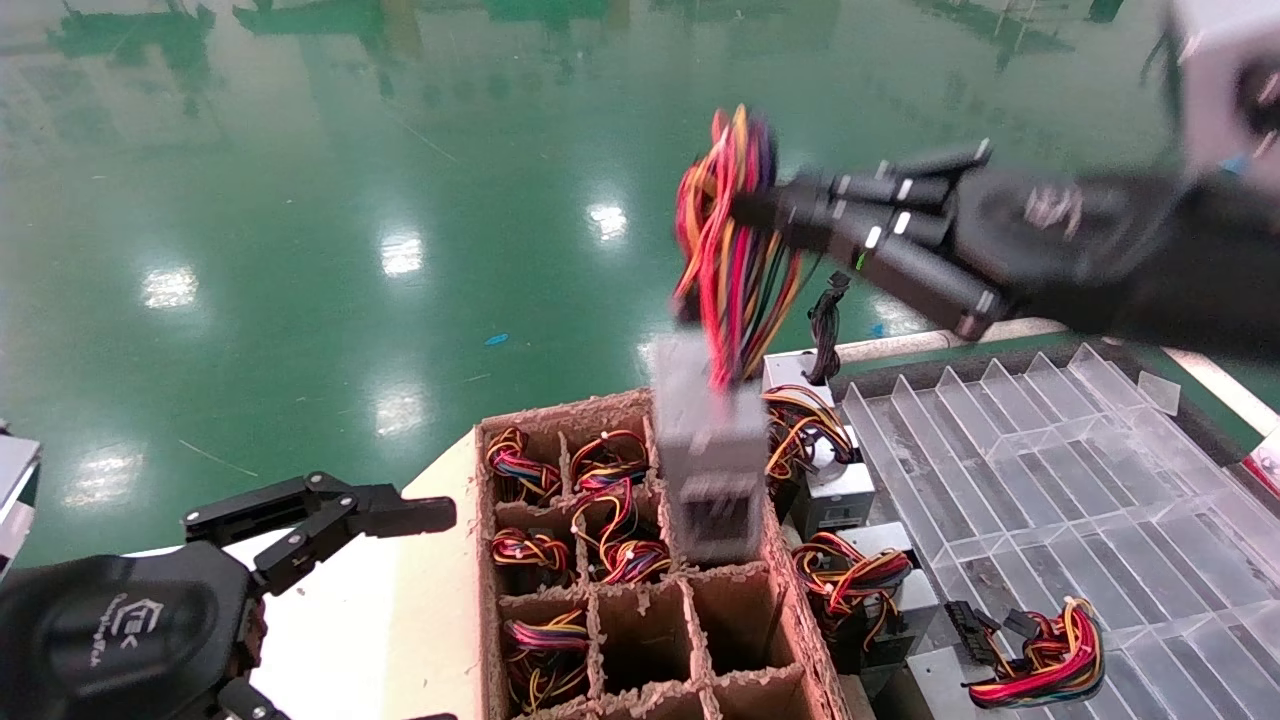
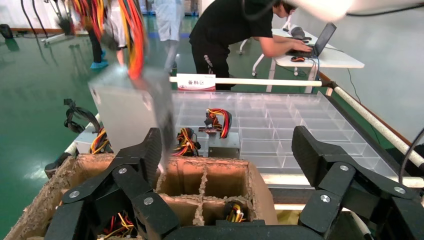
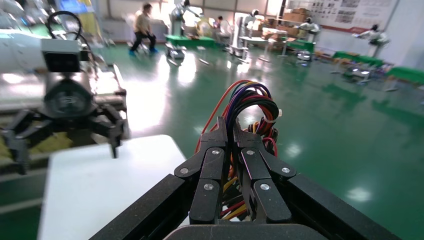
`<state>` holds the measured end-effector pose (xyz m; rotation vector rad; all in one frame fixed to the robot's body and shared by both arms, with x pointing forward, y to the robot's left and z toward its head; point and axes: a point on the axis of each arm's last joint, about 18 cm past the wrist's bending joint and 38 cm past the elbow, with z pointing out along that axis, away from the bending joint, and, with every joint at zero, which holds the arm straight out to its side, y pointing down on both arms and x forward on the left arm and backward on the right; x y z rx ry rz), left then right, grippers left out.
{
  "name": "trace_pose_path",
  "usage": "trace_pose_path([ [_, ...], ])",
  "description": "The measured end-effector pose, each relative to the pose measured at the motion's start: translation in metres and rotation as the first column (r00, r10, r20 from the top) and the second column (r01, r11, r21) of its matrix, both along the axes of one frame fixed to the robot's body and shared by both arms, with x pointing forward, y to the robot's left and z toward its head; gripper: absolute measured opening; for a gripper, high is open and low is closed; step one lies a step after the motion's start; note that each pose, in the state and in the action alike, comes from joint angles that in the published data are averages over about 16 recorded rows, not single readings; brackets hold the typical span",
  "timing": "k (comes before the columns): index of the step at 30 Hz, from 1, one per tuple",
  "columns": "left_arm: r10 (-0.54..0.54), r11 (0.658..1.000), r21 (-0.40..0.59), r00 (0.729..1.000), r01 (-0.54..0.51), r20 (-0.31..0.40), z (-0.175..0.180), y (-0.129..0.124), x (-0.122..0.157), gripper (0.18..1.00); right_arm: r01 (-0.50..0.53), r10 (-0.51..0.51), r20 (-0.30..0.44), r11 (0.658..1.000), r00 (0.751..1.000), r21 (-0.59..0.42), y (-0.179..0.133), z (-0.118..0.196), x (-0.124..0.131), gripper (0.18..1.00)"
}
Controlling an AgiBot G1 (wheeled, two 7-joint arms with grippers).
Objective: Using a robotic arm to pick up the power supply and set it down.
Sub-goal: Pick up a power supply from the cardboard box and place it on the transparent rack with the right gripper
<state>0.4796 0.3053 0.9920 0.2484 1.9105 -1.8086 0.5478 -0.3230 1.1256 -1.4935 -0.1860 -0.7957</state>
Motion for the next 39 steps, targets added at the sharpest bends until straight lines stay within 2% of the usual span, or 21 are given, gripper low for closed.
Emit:
trace_pose_path([
  [8,0.000,1.000,0.000,1.000,0.000,0.000,0.000,0.000,0.000,0.970,0.174,-0.174,0.067,0.985,0.982,0.011,-0.038,0.052,-0.002,0.196],
  [15,0.000,1.000,0.000,1.000,0.000,0.000,0.000,0.000,0.000,0.996,0.356,-0.354,0.084,0.935,0.931,-0.004,-0.073,0.073,0.008,0.195],
  [22,0.000,1.000,0.000,1.000,0.000,0.000,0.000,0.000,0.000,1.000,0.513,-0.504,0.108,0.855,0.857,-0.073,-0.098,0.077,0.023,0.195],
  [31,0.000,1.000,0.000,1.000,0.000,0.000,0.000,0.000,0.000,1.000,0.651,-0.628,0.172,0.726,0.759,-0.224,-0.112,0.069,0.047,0.195],
  [35,0.000,1.000,0.000,1.000,0.000,0.000,0.000,0.000,0.000,1.000,0.685,-0.655,0.206,0.670,0.727,-0.288,-0.112,0.064,0.059,0.194],
  [39,0.000,1.000,0.000,1.000,0.000,0.000,0.000,0.000,0.000,1.000,0.704,-0.670,0.231,0.627,0.706,-0.332,-0.108,0.060,0.070,0.194],
])
